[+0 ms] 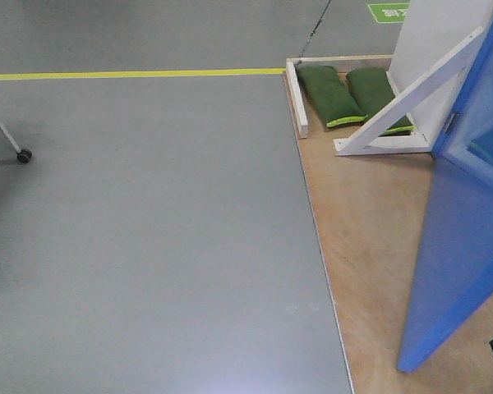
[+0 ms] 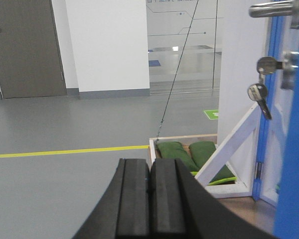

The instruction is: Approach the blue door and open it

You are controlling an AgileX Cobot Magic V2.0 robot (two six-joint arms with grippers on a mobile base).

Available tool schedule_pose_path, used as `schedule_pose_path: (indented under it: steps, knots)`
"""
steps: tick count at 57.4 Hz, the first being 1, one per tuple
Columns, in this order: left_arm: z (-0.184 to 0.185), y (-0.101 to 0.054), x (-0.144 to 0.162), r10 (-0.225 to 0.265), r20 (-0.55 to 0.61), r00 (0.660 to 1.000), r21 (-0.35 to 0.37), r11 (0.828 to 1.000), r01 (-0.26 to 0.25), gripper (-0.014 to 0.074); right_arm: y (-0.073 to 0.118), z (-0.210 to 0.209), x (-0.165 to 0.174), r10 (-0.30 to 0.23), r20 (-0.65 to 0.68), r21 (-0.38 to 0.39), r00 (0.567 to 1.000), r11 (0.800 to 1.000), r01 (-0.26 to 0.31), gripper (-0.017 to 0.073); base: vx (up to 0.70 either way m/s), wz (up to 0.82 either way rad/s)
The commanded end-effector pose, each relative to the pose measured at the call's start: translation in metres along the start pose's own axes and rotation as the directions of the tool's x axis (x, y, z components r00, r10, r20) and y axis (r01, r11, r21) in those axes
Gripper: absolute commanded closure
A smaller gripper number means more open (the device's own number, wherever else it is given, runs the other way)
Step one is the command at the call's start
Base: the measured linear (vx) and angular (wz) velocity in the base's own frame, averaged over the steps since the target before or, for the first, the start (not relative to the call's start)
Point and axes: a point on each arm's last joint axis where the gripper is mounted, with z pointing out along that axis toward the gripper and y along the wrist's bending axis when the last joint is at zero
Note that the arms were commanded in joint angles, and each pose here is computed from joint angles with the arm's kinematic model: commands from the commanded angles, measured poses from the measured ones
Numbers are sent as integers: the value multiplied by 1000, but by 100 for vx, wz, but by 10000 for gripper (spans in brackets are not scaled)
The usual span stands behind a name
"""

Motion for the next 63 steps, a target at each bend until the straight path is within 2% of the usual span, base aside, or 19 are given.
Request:
schedule_pose_path:
  steps: [1,32,63]
  knots:
    - [-4,0,-17,-9,122,992,8,1000,8,521,0,-1,-8,-12,95,0,995,1000,12,547,43,1]
    - [-4,0,-17,-9,122,992,8,1000,8,521,0,-1,-8,-12,95,0,995,1000,12,547,36,2]
    - [-4,0,-17,-9,122,992,8,1000,8,521,0,-1,-8,-12,95,0,995,1000,12,547,8,-1]
